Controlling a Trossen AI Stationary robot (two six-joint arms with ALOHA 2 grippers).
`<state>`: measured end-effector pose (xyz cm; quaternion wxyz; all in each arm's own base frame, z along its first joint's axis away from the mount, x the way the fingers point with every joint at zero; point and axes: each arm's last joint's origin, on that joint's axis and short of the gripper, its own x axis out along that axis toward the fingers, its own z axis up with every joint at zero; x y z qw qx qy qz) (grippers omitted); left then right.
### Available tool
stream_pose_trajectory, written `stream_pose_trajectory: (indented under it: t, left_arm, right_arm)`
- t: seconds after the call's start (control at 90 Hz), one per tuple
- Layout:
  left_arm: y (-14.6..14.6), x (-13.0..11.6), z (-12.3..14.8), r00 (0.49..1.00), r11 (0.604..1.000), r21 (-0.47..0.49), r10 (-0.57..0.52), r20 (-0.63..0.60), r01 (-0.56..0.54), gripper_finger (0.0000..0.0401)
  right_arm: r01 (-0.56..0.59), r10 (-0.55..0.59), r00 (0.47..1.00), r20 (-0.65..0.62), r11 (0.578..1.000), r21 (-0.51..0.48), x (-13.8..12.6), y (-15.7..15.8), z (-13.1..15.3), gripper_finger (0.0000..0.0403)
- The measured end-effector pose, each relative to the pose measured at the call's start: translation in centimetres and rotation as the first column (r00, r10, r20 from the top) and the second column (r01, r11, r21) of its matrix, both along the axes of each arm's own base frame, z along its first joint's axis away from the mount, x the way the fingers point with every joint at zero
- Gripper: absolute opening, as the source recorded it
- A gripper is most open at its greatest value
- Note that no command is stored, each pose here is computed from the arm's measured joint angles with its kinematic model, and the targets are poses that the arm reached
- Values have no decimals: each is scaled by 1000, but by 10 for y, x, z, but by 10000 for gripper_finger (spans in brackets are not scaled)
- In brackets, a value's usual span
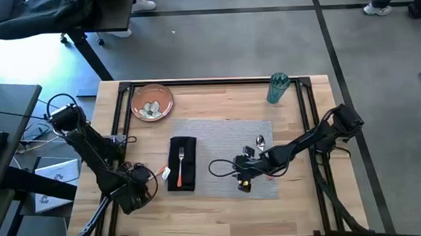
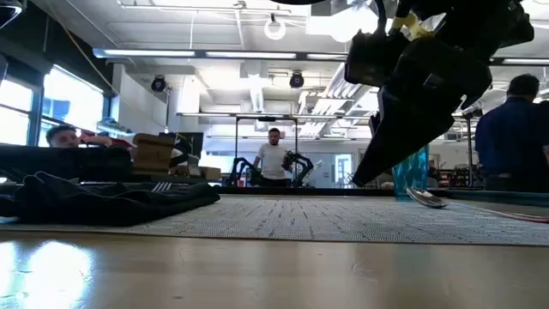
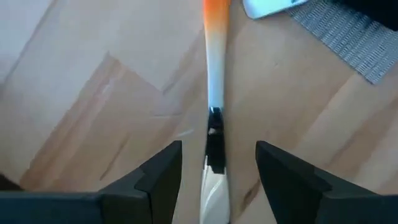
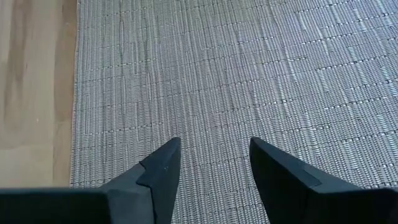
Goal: Set table place
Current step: Put the orange table knife on the gray table mat beside the orange spoon
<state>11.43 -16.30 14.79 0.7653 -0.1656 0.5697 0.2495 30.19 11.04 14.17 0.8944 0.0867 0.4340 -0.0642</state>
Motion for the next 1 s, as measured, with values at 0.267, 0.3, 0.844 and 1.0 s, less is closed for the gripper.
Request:
stream_pose_trajectory:
  t: [0.267,0.3,0.844,1.0]
  left_arm:
    - [-3,4,-17,1000,995,102,-2,5,1,163]
    - [-4,5,-20,1000,994,111,0,12,-1,160]
    - [-12,7,-36,999,986,165,-17,32,12,10]
    - [-13,8,-35,999,986,166,-1,44,-6,3]
  right_arm:
    - [13,-13,1000,17,1000,-13,1,0,1,171]
    - [13,-12,1000,17,1000,-12,1,0,1,171]
    - [13,-12,1000,17,1000,-10,1,0,1,171]
    - [12,-12,1000,17,1000,-11,1,0,1,171]
